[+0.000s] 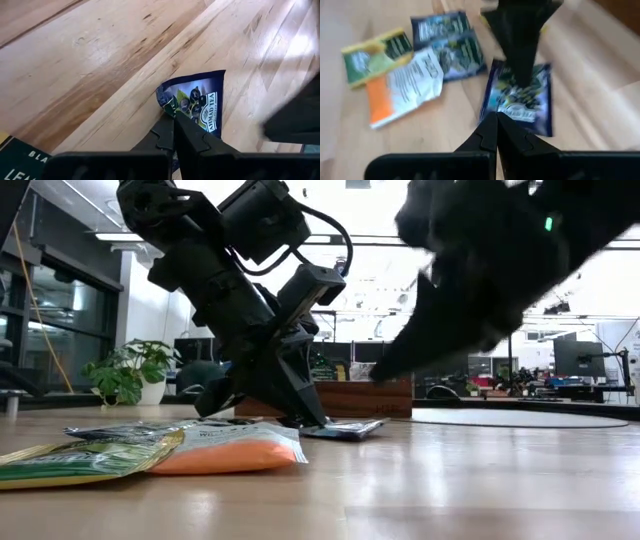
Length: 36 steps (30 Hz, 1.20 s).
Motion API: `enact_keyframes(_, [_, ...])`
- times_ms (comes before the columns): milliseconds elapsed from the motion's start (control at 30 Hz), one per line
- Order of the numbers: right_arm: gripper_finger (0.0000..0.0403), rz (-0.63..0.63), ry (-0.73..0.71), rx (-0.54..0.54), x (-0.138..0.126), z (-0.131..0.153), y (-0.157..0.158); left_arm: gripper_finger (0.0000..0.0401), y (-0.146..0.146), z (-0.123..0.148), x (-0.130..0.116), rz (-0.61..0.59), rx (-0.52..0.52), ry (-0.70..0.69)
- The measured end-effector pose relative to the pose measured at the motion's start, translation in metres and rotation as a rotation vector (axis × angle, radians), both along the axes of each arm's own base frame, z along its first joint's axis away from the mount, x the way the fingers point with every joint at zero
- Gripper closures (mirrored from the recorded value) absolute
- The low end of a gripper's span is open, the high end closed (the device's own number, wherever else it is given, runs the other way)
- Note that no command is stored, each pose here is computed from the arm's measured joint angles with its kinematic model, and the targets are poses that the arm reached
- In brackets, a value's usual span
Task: Pick & Place Tea
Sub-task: Put the violet tea bag into the left section of the wooden organizer
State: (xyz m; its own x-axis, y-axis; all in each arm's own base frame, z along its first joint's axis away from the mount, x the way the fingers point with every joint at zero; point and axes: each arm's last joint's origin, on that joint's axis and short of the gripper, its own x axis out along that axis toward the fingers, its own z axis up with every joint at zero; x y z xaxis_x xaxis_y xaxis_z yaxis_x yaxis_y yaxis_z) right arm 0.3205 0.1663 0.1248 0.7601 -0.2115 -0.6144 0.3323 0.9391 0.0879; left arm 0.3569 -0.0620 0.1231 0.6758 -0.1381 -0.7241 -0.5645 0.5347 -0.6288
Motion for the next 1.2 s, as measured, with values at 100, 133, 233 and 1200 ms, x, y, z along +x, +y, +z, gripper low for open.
enact_keyframes(100, [0.0403, 0.002, -0.012, -0.026, -0.010, 0.021, 0.002, 0.0401, 0.000, 0.000, 0.000, -0.013, 0.010, -0.003])
enact_keyframes(133, [0.0403, 0.003, -0.017, -0.036, -0.014, 0.028, 0.003, 0.0401, 0.000, 0.000, 0.000, -0.017, 0.012, -0.004])
enact_keyframes(233, [0.0403, 0.027, -0.007, -0.029, -0.027, 0.046, 0.007, 0.0401, 0.000, 0.006, -0.002, -0.045, 0.026, -0.013])
enact_keyframes(1200, [0.0403, 0.010, -0.044, 0.020, -0.064, 0.020, 0.062, 0.0401, 0.038, 0.152, -0.017, -0.335, 1.006, 0.366])
